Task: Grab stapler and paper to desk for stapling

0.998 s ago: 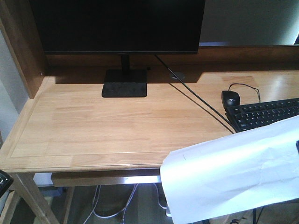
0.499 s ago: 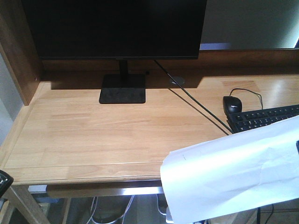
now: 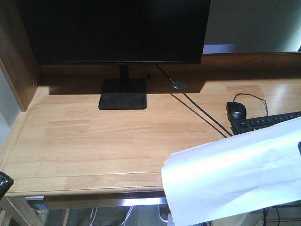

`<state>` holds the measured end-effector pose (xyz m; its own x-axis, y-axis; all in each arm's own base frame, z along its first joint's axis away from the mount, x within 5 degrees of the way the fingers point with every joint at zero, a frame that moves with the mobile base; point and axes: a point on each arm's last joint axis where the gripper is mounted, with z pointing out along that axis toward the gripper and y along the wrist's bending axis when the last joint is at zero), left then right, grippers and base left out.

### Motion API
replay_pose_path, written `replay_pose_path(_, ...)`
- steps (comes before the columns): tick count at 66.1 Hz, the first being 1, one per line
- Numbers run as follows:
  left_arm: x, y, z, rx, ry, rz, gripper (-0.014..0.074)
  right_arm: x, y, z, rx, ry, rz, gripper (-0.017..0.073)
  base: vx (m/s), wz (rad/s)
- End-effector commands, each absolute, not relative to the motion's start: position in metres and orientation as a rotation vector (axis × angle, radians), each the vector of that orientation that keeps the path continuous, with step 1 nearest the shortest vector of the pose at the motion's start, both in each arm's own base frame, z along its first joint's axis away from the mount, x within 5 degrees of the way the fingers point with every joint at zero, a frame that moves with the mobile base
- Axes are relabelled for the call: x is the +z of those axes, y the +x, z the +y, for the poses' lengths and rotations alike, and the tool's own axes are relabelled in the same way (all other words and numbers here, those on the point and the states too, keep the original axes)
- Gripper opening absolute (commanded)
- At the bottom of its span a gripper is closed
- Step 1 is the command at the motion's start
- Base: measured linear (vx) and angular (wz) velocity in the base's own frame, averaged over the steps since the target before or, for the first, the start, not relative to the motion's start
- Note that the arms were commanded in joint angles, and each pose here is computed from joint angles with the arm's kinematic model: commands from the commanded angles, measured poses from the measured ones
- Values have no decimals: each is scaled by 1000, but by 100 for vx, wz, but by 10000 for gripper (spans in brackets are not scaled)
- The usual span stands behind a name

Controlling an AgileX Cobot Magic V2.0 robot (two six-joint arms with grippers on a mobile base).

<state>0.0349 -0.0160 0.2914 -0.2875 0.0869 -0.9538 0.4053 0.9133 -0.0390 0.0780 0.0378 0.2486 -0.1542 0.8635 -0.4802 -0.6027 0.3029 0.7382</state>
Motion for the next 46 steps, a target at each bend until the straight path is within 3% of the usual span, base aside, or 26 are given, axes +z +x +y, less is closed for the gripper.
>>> replay_pose_path(1,311,36,-17,-347,335,1715,-7,252,76,37,1340,283,1078,-5,4,0)
replay_pose_path(46,311,36,-17,-347,335,1715,-7,252,76,37,1340,283,1078,-5,3,0)
